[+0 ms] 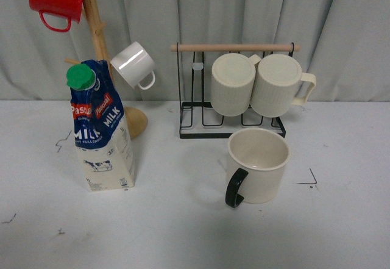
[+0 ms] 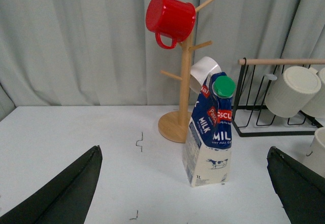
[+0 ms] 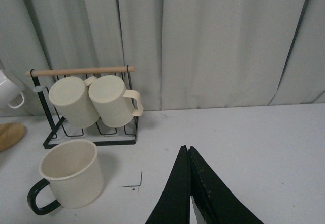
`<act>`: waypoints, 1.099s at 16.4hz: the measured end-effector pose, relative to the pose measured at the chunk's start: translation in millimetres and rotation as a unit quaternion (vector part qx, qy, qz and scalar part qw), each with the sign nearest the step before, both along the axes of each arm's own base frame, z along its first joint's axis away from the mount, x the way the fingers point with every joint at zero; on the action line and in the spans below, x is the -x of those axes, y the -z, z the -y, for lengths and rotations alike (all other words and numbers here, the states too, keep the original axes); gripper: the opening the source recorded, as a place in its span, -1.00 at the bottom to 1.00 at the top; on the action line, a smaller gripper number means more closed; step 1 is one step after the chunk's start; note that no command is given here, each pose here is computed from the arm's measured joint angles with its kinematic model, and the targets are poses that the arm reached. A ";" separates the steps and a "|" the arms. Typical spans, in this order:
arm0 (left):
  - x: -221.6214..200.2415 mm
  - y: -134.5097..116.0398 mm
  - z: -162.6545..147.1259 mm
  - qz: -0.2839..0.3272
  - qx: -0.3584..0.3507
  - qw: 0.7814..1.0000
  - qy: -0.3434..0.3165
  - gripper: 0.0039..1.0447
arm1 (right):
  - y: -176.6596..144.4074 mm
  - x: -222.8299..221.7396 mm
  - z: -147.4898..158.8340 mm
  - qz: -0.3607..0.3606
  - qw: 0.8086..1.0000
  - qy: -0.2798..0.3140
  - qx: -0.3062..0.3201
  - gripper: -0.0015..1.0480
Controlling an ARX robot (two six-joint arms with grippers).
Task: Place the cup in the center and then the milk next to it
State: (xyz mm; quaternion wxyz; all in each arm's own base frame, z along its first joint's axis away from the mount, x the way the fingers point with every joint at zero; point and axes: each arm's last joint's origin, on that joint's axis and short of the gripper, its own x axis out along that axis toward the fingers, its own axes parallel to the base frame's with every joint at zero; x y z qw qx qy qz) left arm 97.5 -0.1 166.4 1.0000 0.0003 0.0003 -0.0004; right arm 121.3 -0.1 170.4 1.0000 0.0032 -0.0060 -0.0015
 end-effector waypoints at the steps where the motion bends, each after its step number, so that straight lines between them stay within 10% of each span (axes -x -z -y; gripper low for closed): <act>1: 0.0 0.0 0.0 0.000 0.000 1.000 0.000 0.88 | -0.4 1.8 0.0 0.002 1.000 0.000 0.000 -0.96; 16: 0.0 0.0 0.0 0.000 0.000 1.000 0.000 0.88 | 3.8 24.0 -0.1 -0.005 1.000 -0.001 0.000 -0.96; 18: 0.0 0.0 0.0 0.000 0.000 1.000 0.000 0.88 | 3.6 24.0 -0.1 -0.004 1.000 -0.001 0.000 -0.52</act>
